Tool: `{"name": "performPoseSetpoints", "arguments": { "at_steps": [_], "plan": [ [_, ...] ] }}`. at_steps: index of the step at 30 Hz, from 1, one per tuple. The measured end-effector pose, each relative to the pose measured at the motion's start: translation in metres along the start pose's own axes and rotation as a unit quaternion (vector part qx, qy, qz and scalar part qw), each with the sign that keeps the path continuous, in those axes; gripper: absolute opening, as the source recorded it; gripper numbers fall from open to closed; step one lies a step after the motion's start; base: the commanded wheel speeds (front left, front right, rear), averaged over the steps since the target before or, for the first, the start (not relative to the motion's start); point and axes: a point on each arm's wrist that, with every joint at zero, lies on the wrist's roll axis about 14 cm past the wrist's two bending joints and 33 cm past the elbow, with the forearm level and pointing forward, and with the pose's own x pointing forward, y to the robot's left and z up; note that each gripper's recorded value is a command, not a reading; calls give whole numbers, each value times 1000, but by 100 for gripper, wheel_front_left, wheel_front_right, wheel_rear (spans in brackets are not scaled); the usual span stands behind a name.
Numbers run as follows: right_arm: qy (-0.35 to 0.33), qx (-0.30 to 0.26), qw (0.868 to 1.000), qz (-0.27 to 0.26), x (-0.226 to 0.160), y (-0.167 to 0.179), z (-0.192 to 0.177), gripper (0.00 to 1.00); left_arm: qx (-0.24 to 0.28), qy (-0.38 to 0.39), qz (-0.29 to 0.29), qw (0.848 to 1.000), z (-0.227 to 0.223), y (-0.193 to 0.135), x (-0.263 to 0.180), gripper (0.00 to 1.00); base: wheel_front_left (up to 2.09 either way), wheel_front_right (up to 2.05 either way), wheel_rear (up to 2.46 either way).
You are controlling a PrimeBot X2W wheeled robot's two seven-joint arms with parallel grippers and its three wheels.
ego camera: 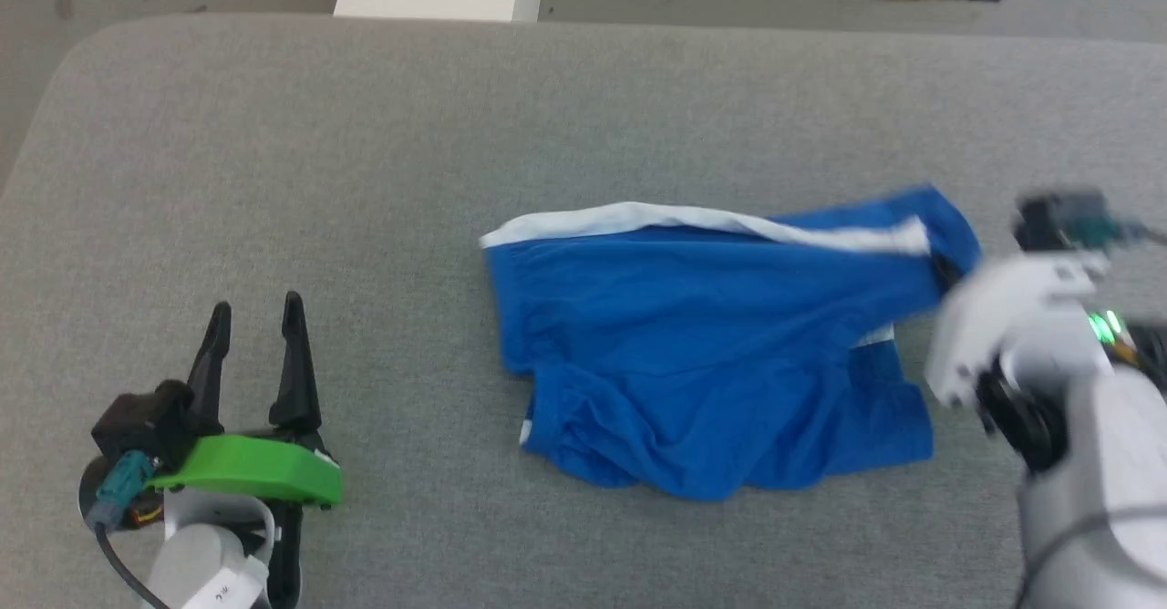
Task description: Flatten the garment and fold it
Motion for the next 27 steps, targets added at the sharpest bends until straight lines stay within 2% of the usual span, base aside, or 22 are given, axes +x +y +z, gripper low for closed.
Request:
{"name": "performPoseSetpoints", "arguments": {
  "at_steps": [2, 5, 6, 7, 8, 12, 18, 21, 27],
  "plan": [
    [31, 30, 999, -20, -21, -20, -33, 0, -6, -2, -4, 1000, 1, -4, -3, 100, 0, 0, 0],
    [98, 77, 992, -26, -50, -30, -94, 0, -14, -1, -13, 1000, 0, -13, -5, 100, 0, 0, 0],
    [102, 87, 991, -26, -57, -31, -102, 0, -16, 1, -16, 1000, -2, -16, -6, 100, 0, 0, 0],
    [97, 94, 991, -25, -60, -31, -103, 38, -17, 3, -19, 1000, -3, -18, -6, 100, 0, 0, 0],
    [85, 103, 991, -24, -63, -32, -100, 100, -17, 5, -22, 1000, -4, -20, -5, 100, 0, 0, 0],
    [24, 118, 992, -44, -72, -47, -80, 100, -18, 3, -32, 999, -3, -27, -3, 100, 0, 0, 0],
    [-33, 65, 995, -66, -81, -57, -33, 100, -17, 1, -35, 999, -2, -29, -1, 100, 0, 0, 0],
    [6, 31, 998, -56, -72, -45, -32, 100, -17, 6, -36, 999, -6, -30, 0, 100, 0, 0, 0],
    [89, 12, 995, -43, -55, -33, -62, 100, -15, 21, -39, 999, -17, -31, 2, 100, 0, 0, 0]
  ]
}}
